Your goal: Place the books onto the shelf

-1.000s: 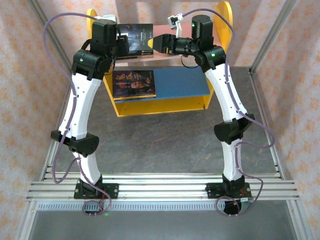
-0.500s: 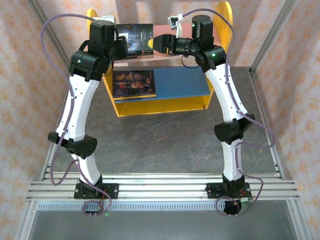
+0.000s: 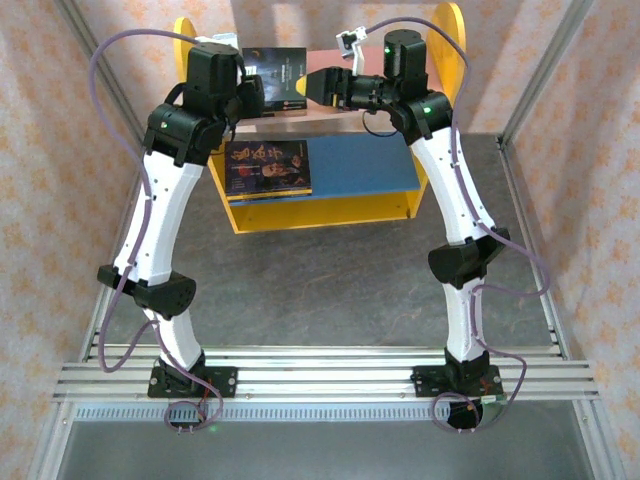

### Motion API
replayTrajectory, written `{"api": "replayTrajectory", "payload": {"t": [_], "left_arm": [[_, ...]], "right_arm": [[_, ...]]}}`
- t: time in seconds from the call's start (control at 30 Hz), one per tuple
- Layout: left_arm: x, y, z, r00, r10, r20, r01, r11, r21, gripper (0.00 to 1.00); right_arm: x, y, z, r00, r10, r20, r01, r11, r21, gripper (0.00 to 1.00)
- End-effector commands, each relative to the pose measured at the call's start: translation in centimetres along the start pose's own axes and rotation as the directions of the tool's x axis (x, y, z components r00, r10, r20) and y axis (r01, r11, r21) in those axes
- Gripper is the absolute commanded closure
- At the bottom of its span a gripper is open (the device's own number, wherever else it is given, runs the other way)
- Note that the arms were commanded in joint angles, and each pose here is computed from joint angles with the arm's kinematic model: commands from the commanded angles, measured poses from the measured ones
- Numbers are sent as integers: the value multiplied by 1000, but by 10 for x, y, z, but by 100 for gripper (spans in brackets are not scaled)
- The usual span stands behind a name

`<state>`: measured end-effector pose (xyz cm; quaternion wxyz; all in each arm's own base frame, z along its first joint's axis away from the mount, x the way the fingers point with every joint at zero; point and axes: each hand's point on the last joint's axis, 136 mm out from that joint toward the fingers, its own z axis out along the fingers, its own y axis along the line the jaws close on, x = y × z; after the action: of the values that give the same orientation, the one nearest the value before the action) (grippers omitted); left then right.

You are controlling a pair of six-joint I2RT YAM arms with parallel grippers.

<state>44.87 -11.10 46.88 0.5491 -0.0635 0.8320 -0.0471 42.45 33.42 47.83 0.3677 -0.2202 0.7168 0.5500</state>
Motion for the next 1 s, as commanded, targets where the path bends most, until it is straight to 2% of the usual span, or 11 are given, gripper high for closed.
{"api": "replayTrajectory", "payload": {"t": [0.0,0.73,0.97], "left_arm": [[27,-2,0,995,5,-101,-5,1000,0,56],[34,-14,-8,993,22,-118,-19,999,27,58],[23,-10,-15,996,25,-80,-25,1000,11,57]], "right_arm": [[-1,10,2,1000,15,-4,-15,999,-32,32],[-14,3,15,997,62,42,-59,995,-75,31],[-10,5,16,997,68,21,-66,994,-86,31]]}}
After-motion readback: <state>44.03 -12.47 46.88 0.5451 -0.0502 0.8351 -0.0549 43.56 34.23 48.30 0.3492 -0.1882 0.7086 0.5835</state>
